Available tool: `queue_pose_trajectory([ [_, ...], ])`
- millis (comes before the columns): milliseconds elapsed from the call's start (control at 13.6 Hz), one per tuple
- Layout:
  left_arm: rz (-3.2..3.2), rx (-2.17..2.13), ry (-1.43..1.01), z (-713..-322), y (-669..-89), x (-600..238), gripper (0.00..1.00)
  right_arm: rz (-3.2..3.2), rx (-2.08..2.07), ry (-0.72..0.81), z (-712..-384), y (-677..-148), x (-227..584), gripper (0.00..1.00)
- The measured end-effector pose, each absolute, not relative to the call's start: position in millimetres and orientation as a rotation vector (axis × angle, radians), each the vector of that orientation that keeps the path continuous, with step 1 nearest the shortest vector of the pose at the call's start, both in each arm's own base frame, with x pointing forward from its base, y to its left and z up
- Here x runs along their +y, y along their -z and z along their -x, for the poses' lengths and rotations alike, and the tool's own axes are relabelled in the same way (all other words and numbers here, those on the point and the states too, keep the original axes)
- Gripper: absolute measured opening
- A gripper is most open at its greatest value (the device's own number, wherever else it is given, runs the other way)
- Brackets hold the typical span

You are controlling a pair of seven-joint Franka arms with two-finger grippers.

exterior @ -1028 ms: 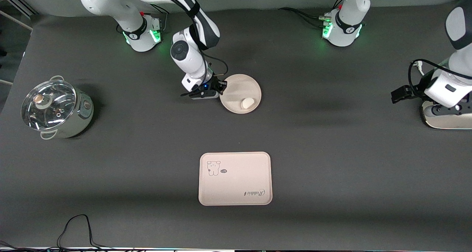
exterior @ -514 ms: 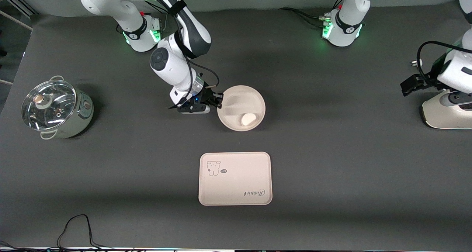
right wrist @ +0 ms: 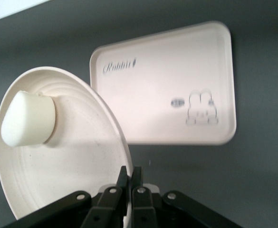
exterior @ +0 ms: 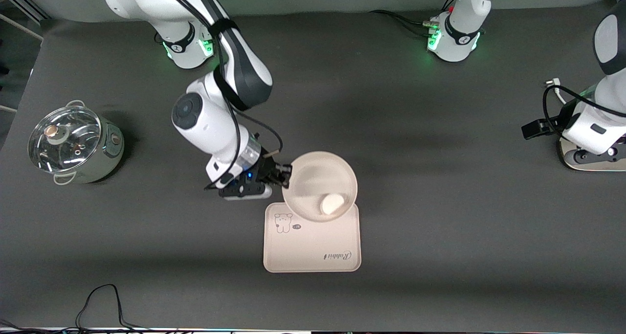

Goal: Place bun in plate and plate on tray
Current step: 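Carry the plate with the right gripper over the white tray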

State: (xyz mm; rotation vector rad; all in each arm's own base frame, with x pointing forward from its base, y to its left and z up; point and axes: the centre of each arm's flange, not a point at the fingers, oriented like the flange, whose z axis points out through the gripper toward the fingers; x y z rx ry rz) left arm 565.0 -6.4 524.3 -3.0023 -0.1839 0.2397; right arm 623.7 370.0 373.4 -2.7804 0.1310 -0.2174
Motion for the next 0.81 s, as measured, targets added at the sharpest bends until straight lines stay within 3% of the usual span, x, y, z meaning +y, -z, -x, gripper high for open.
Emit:
queue_pose_trajectory([
  [367,3.004,-0.176,-0.229,-566.3,-529.7,-8.3,1.0,2.855,0.107,0.254,-686.8,-284.3,361.6,0.05],
  [807,3.003,-0.174,-0.237,-566.3,-529.5,-9.0,1.0,2.832,0.038,0.177,-706.0,-212.0,333.1,0.05],
])
